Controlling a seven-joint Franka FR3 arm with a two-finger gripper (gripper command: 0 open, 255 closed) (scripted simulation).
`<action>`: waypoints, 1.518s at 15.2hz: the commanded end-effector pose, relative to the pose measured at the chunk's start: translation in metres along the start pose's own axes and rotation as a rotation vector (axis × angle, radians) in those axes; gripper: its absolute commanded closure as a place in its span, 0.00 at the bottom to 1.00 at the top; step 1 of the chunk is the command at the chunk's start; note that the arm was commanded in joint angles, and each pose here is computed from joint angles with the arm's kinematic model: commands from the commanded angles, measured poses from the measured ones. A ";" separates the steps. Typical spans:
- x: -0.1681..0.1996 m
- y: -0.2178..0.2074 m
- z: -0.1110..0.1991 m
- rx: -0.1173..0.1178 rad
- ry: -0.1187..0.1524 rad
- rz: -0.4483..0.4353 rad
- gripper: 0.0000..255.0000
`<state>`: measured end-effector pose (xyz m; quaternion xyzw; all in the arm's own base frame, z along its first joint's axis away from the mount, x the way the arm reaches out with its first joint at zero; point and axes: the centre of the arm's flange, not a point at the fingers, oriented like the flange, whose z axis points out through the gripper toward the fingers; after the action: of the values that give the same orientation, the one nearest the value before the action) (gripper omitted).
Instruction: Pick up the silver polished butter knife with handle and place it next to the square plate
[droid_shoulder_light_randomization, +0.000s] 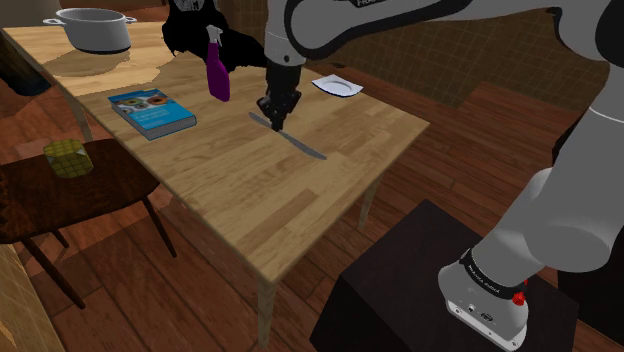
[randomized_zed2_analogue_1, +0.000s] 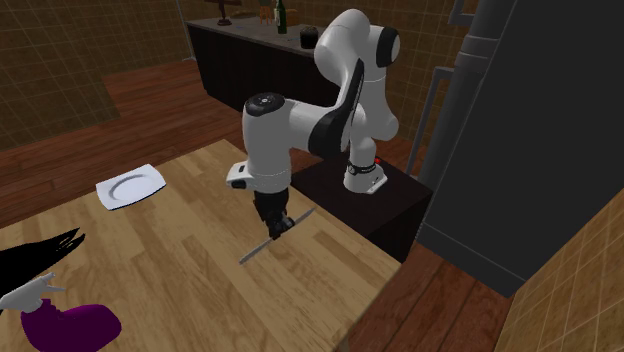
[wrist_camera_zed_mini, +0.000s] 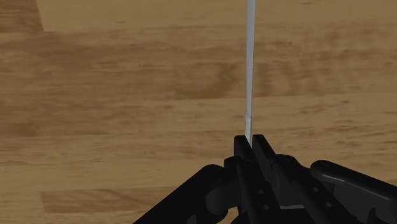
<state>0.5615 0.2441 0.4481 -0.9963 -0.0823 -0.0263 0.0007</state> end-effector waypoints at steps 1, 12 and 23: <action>0.000 -0.001 -0.010 0.000 0.000 0.000 1.00; 0.006 0.144 -0.009 0.000 0.000 0.000 1.00; 0.012 0.290 -0.009 0.000 0.000 0.000 1.00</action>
<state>0.6188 -0.0253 0.4610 -0.9963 -0.0816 -0.0261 0.0007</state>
